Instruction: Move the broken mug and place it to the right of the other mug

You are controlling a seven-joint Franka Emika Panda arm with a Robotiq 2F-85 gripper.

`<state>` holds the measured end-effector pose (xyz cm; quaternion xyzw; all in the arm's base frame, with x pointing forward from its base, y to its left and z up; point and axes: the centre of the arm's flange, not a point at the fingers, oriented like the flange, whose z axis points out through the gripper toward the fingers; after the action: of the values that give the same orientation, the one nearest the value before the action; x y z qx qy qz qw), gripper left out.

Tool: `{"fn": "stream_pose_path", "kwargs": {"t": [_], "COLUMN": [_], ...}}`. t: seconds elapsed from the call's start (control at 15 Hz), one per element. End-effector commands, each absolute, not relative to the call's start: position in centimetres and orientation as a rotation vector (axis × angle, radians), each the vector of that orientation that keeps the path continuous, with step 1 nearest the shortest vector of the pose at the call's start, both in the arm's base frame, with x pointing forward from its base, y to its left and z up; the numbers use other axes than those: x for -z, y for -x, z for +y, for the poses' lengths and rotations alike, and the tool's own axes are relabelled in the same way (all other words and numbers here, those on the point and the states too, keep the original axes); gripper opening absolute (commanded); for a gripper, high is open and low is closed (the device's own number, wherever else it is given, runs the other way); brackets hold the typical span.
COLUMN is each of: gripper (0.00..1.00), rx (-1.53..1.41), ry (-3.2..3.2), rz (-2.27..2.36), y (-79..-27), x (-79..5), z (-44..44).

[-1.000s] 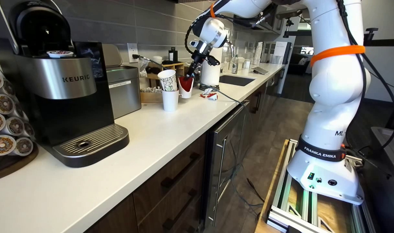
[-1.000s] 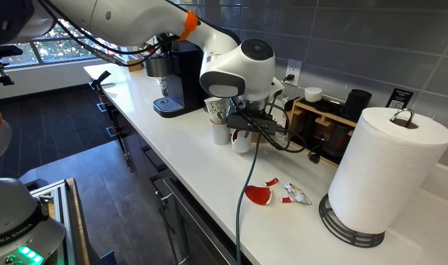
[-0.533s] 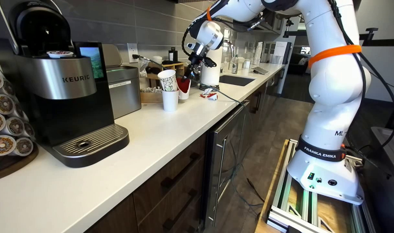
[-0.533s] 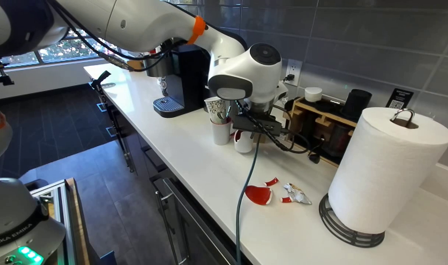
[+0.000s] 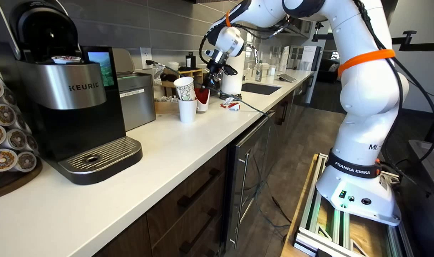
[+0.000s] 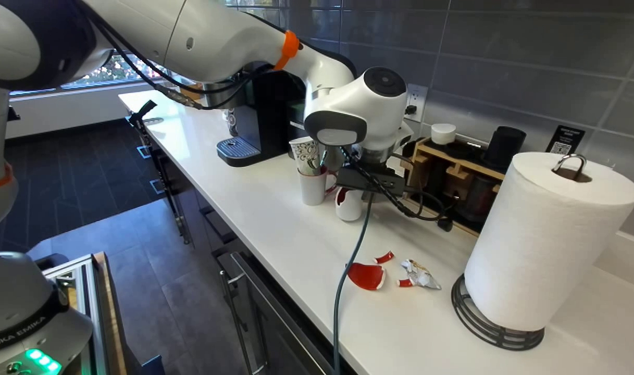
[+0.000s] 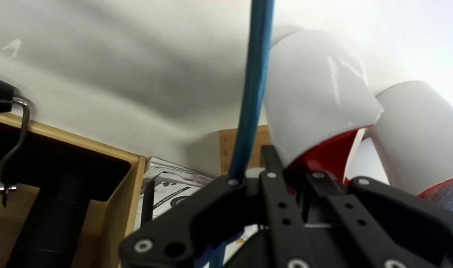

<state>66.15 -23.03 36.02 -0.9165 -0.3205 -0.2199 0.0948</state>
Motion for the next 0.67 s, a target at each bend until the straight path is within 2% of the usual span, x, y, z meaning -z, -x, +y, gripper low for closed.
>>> {"fn": "stream_pose_path", "kwargs": {"t": [0.0, 0.6], "gripper": [0.02, 0.02], "rx": [0.624, 0.679], "ry": [2.728, 2.721], "rz": [-0.938, -0.889], "y": [-67.2, -68.3], "x": [-36.5, -35.4], "z": [-23.4, -23.7]}}
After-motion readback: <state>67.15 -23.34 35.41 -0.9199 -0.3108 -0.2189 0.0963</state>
